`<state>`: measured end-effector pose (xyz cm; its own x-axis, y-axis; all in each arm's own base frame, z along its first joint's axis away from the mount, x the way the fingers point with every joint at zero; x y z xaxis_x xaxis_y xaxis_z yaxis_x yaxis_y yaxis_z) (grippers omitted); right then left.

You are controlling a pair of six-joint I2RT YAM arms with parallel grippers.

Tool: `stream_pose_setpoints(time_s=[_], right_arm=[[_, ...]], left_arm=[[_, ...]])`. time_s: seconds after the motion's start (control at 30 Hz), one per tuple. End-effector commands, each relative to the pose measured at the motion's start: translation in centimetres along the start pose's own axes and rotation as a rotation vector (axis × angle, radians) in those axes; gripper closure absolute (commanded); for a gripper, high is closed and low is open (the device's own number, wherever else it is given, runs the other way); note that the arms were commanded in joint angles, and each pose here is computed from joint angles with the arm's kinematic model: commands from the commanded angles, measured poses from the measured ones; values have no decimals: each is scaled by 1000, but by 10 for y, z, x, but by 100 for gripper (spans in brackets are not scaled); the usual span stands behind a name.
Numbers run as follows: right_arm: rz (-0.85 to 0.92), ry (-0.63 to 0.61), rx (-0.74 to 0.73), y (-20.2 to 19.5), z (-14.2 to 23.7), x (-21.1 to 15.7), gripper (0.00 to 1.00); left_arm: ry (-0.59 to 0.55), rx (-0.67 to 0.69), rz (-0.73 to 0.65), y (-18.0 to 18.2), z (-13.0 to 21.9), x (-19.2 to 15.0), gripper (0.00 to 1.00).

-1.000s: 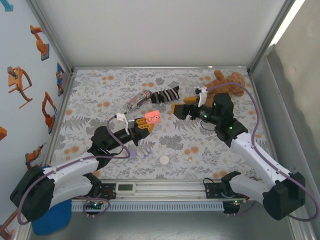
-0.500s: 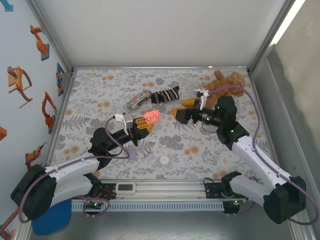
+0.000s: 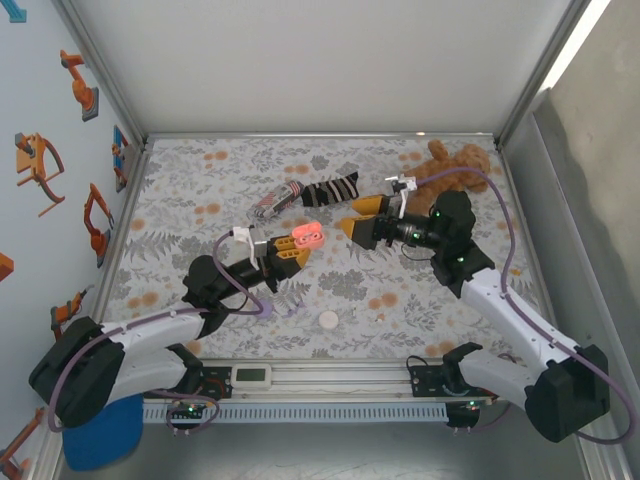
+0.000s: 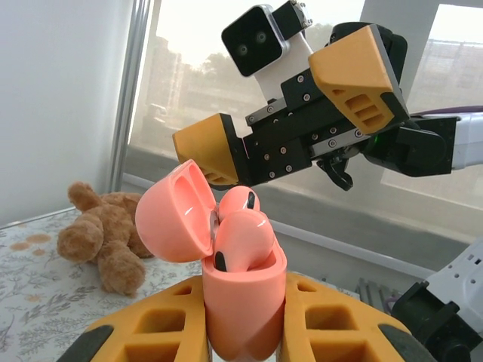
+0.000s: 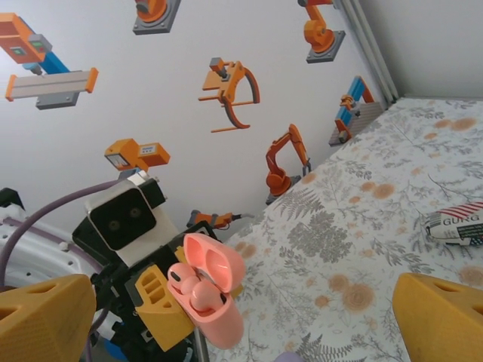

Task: Insert the wireless bluetooth earbuds into the charging case

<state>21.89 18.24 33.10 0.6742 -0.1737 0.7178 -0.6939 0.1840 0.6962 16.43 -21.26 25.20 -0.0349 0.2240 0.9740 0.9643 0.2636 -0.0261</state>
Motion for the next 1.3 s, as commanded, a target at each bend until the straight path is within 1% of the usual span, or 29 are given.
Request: stream_pose_setpoints(time_s=[0.0, 0.33, 0.53, 0.9, 1.27], right_arm=[[3, 27, 72, 7, -4, -1, 1], [-31, 105, 109, 3, -24, -13, 1], [-37, 151, 146, 7, -34, -20, 1], [2, 181, 200, 19, -40, -24, 3], [35, 176, 224, 28, -40, -18, 7]], left_arm=[[-76, -63, -20, -5, -6, 17, 100], [-56, -88, -10, -2, -15, 13, 100], [-53, -97, -13, 0, -18, 13, 100], [-37, -92, -7, 2, -21, 11, 100], [-28, -89, 2, 3, -22, 8, 100]])
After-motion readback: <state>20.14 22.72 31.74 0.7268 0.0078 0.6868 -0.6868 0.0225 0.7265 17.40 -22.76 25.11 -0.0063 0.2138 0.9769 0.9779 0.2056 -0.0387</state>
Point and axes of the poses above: each hand's point on the last joint's axis, 136 mm out from that joint toward the fingers, its own z axis back along the fingers, its own y axis along the line the jaws close on, x = y × z, the point moved 8 cm from there along z, back along the fingers, and after that the axes turned 11 degrees about -z, right-handed, at the moved point
